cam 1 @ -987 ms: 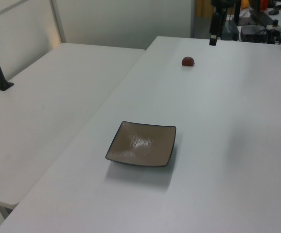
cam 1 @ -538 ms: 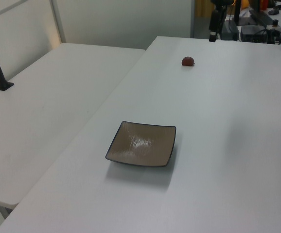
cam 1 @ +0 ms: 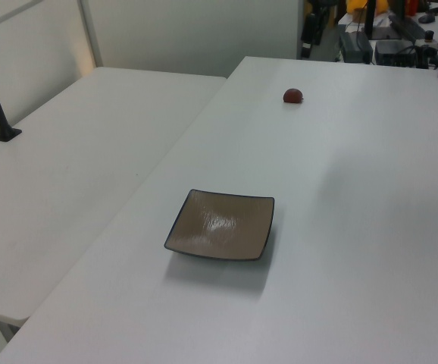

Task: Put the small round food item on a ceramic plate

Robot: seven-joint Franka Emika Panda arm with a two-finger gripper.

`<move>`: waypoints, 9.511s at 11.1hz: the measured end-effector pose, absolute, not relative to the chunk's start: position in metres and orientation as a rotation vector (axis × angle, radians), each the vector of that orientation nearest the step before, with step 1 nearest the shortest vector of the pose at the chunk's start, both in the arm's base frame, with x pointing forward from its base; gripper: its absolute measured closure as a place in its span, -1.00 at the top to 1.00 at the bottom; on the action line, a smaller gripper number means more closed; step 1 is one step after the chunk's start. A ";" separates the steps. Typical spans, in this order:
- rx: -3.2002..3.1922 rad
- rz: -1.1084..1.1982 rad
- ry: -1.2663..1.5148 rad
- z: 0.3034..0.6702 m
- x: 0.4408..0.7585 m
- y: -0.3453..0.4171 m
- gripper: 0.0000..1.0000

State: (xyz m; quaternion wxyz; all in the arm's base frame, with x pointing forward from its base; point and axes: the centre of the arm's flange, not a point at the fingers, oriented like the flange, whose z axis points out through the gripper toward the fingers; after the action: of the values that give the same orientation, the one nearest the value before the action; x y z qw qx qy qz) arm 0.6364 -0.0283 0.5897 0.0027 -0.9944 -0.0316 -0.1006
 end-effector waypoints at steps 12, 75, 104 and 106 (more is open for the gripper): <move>-3.193 -0.678 0.026 0.434 0.717 -0.236 1.00; -2.943 -0.702 -0.506 0.345 0.634 0.368 -0.49; -3.116 -0.087 -0.018 0.624 0.532 0.106 1.00; -3.092 -0.129 -0.206 0.625 0.536 0.099 1.00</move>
State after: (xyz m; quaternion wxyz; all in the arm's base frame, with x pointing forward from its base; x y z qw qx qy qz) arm 0.5364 0.0994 0.6248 0.0198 -0.9967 -0.0664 -0.0415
